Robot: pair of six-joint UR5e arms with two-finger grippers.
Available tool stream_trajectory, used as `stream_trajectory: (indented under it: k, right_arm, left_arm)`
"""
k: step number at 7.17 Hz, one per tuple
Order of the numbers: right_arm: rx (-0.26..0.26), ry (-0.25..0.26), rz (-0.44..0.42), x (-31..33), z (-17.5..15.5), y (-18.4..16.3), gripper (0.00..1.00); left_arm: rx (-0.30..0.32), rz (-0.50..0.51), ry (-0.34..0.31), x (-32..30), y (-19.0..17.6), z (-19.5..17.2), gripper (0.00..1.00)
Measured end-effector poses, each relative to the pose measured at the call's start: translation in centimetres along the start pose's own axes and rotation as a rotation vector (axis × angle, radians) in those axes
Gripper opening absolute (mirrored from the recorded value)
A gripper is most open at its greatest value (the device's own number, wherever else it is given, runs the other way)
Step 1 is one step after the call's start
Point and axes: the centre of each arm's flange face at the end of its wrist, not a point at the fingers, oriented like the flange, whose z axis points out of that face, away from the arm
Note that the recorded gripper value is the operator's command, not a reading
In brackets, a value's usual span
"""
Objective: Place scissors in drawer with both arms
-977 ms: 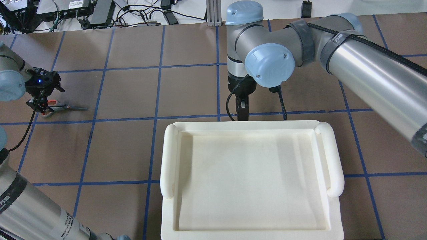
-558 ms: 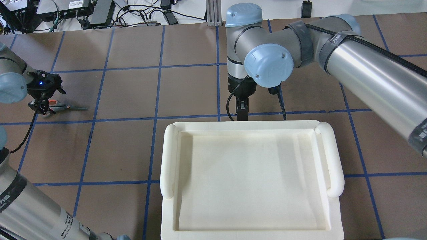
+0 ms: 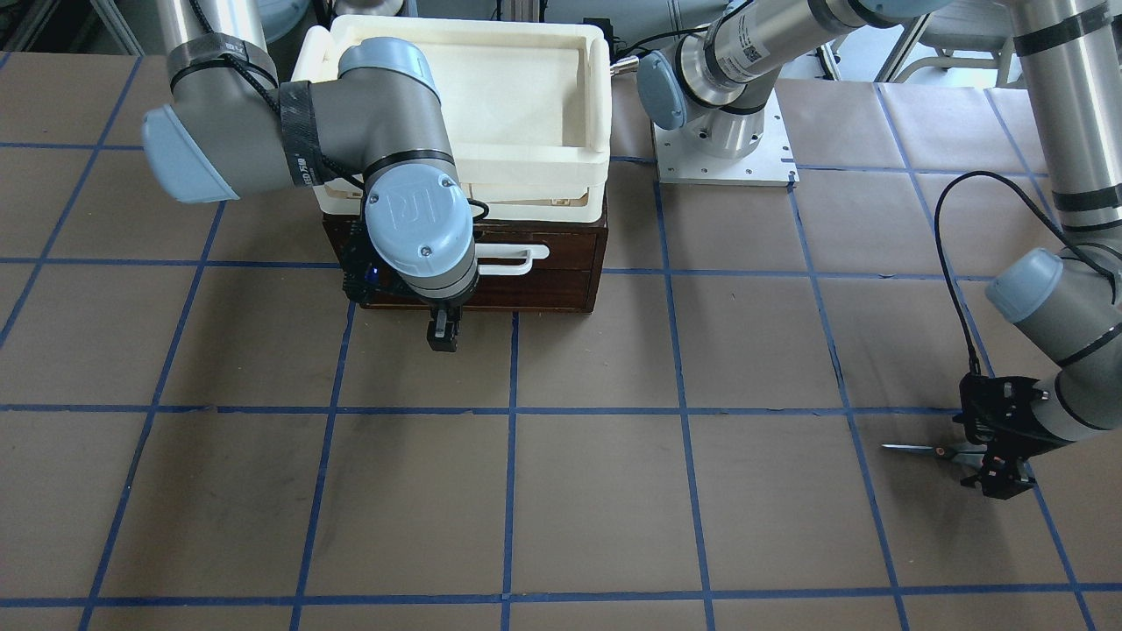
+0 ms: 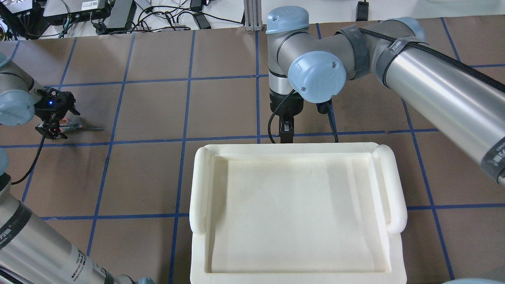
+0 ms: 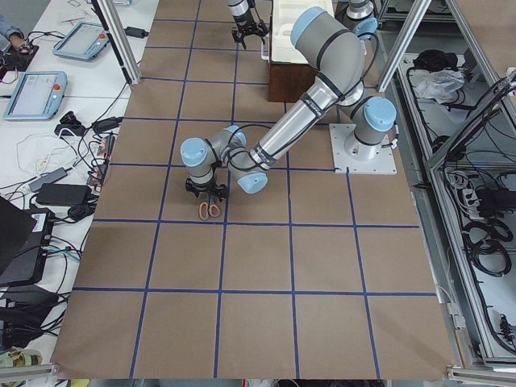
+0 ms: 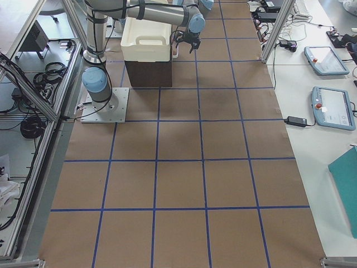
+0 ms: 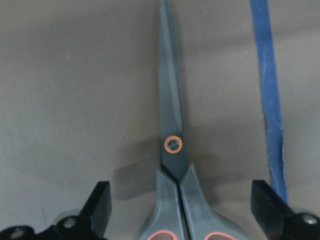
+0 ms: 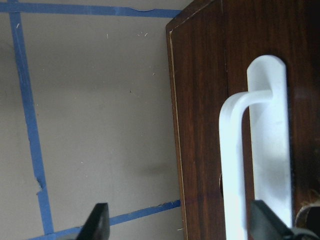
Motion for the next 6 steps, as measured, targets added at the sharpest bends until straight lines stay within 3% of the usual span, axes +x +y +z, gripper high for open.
stream_trajectory:
  k: [2,4,5,6]
  right_arm:
    - [-0.02,0.015,0.008,-0.2,0.3,0.3,1.0]
    - [-0.027,0.032,0.019,-0.4,0.8,0.4,0.99]
    - [-0.038,0.043,0.024,-0.5,1.1,0.6,0.99]
    - [-0.046,0.049,0.025,-0.5,1.2,0.7,0.99]
  left_arm:
    - [0.003,-0.005,0.005,0.3,0.2,0.2,0.96]
    - [0.006,-0.005,0.006,0.4,0.2,0.4,0.73]
    - [0.007,-0.005,0.005,0.4,0.2,0.4,0.43]
    - [0.007,-0.004,0.004,0.4,0.2,0.4,0.31]
